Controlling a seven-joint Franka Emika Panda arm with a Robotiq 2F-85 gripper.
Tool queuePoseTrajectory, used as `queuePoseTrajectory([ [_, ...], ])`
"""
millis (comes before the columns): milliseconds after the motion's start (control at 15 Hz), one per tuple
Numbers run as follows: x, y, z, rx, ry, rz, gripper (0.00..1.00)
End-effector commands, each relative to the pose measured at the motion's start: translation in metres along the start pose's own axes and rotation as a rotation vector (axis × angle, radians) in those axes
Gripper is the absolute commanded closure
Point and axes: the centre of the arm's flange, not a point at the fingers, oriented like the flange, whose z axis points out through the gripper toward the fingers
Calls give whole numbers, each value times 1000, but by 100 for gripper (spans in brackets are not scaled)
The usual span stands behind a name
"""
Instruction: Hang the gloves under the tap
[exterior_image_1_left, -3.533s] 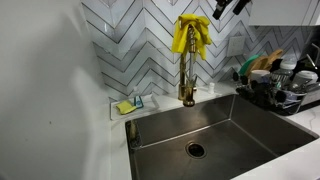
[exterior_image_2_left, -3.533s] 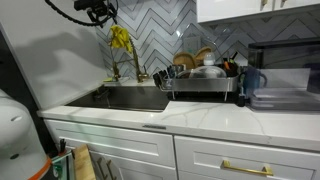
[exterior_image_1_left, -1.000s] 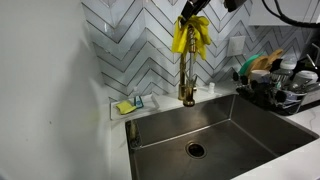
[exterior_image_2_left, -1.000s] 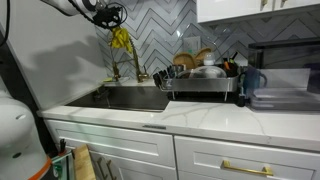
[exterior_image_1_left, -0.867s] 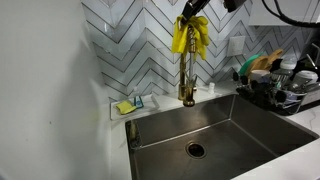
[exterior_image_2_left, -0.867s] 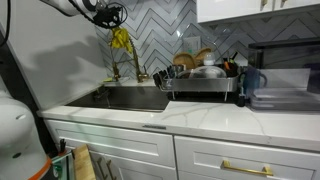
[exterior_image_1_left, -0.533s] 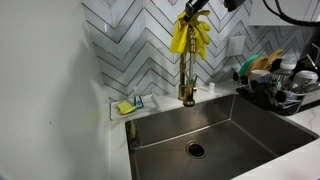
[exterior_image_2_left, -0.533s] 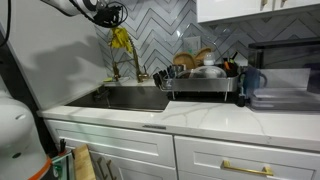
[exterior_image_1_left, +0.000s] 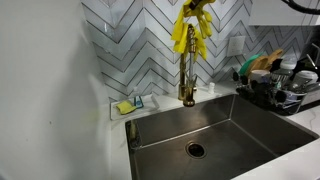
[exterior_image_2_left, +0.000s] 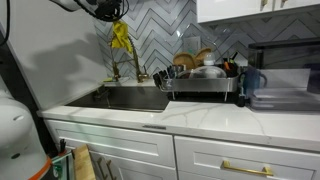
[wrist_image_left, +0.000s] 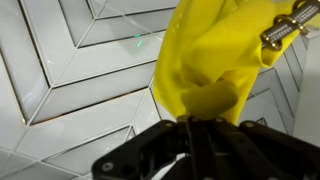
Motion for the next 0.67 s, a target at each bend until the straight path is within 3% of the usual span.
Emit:
queuePoseTrajectory([
  [0, 9, 4, -18, -40, 8, -11, 99],
  [600, 20, 24, -91, -163, -11, -52, 99],
])
